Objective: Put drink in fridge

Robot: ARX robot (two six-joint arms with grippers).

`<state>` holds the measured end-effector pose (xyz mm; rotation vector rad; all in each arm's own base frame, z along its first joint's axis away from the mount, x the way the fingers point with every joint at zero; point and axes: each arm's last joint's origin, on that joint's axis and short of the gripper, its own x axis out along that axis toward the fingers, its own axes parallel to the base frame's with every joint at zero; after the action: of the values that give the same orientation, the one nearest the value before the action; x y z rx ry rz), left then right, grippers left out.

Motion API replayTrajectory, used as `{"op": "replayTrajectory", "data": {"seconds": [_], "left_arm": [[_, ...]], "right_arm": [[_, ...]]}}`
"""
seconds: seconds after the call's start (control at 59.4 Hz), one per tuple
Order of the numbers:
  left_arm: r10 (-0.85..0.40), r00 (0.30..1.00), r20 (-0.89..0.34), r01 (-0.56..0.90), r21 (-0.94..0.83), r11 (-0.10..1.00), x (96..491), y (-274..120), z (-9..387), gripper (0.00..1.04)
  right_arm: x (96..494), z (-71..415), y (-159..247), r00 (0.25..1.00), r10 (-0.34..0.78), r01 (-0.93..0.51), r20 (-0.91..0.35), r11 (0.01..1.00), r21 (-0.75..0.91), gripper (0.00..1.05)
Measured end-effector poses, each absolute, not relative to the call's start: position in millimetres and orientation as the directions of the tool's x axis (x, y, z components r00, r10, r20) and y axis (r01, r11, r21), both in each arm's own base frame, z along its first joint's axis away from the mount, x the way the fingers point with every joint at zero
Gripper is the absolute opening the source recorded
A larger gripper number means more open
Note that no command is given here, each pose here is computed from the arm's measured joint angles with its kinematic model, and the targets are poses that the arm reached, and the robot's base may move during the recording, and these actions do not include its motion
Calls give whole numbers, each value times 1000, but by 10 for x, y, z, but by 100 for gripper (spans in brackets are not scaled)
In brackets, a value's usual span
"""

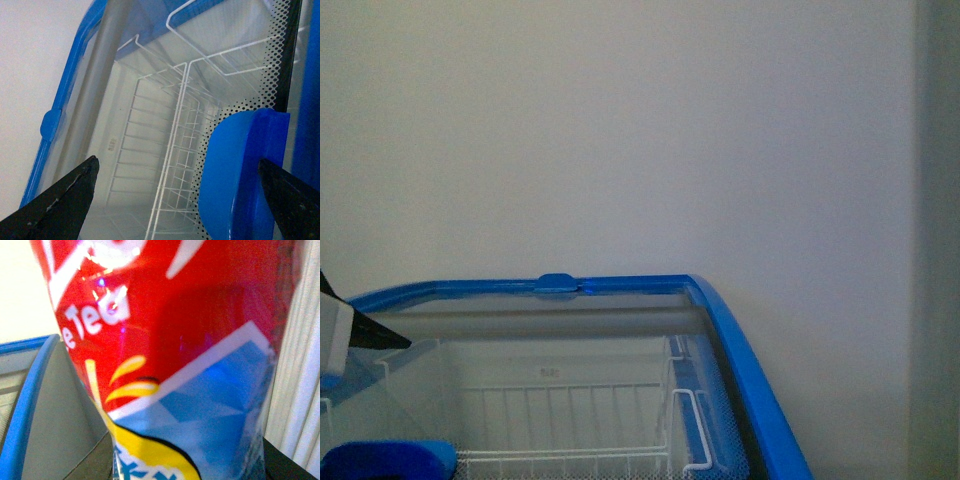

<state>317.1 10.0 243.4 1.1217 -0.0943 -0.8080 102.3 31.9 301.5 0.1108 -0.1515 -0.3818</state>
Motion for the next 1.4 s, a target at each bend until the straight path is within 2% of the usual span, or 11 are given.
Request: {"op": "replayTrajectory", "data": {"seconds": [0.151, 0.69, 0.892, 0.993, 1.06, 1.145, 1.212, 1.397], "left_arm": [[-615, 727, -304, 512, 838, 191, 3394, 79, 2496, 97], [-523, 832, -184, 342, 913, 223, 4812, -232, 2835, 97], [-537, 828, -159, 349, 896, 273, 4893, -336, 2834, 97], [-481, 864, -148, 355, 857, 373, 4791, -317, 2810, 97], [-440, 888, -136, 361, 799, 481, 4605, -268, 2830, 97], [-410, 908, -87, 359, 666, 654, 4164, -145, 2955, 97], [-374, 926, -57, 353, 485, 800, 3662, 6, 3067, 97], [-342, 936, -80, 351, 166, 922, 2722, 203, 2940, 97]], "right_arm": [[1023, 3015, 319, 917, -379, 362, 126, 922, 136, 41], [1023, 3015, 319, 917, -379, 362, 126, 922, 136, 41], [1023, 3015, 319, 917, -378, 362, 126, 922, 136, 41], [1023, 3015, 319, 917, -379, 362, 126, 922, 136, 41], [1023, 3015, 319, 917, -379, 362, 126, 922, 136, 41], [1023, 3015, 319, 917, -379, 362, 126, 922, 136, 41], [1023, 3015, 319, 917, -379, 362, 126, 922, 136, 41], [1023, 3015, 319, 917, -379, 362, 126, 922, 136, 41]]}}
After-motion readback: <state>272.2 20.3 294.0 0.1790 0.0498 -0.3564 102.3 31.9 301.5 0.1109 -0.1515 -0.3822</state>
